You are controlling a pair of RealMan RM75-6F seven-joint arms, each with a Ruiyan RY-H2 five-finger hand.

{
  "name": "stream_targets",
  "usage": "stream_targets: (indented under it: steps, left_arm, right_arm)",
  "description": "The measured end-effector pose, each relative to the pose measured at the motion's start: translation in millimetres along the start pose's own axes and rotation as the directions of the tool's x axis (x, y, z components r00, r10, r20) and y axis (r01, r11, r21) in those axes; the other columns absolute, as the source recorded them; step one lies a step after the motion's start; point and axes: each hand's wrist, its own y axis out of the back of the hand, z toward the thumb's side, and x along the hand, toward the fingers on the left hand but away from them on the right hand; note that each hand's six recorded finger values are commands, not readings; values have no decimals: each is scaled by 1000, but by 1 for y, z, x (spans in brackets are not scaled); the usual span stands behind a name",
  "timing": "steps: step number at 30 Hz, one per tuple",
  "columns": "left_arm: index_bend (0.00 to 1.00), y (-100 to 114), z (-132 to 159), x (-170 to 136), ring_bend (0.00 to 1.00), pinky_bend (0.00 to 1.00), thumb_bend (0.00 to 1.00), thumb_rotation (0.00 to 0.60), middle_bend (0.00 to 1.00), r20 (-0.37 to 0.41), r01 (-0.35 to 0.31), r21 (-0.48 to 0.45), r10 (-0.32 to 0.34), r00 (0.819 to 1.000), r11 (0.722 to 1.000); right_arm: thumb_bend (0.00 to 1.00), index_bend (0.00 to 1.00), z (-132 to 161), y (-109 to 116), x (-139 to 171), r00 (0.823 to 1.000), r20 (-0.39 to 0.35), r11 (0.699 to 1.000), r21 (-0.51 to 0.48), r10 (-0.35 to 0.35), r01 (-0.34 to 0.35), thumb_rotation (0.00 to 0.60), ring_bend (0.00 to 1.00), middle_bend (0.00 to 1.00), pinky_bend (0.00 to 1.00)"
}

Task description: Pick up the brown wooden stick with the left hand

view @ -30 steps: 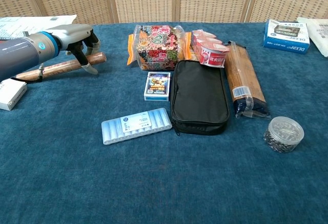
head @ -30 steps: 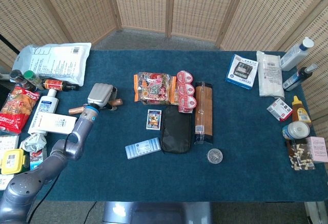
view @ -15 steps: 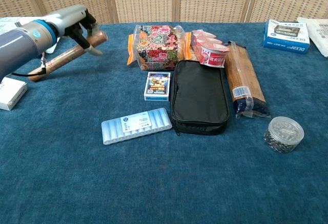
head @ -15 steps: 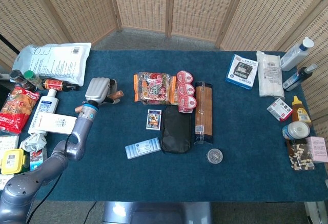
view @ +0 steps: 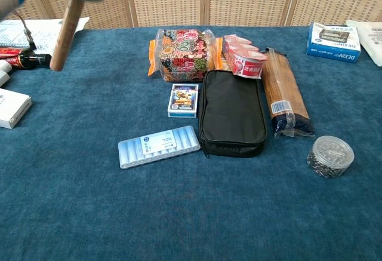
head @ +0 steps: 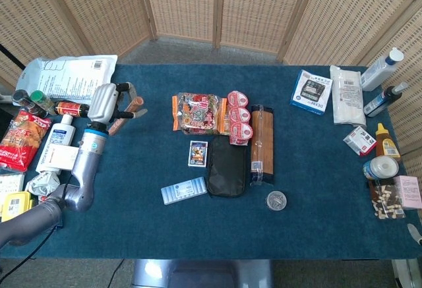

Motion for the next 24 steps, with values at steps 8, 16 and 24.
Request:
stream_targets:
  steps: [8,16,24]
  left_arm:
    - [823,67,37,-13,1000,1000,221,600,983,79,-162,-163,177,981,973]
    - [824,123,76,-25,1000,1000,219,600,983,121,-277,-358,339,933,891]
    - [824,143,82,-26,1000,1000,221,600,986,91,-308,-503,404,910,808]
  right_arm:
    - [41,0,1,-11,-4,1000,-16,999,-29,22,-23,599,0,0,0]
    - [40,0,3,-25,-8,999,-30,997,-60,45,-46,600,0,0,0]
    - [39,0,3,-27,-9,998,-30,997,-57,51,-53,600,0,0,0]
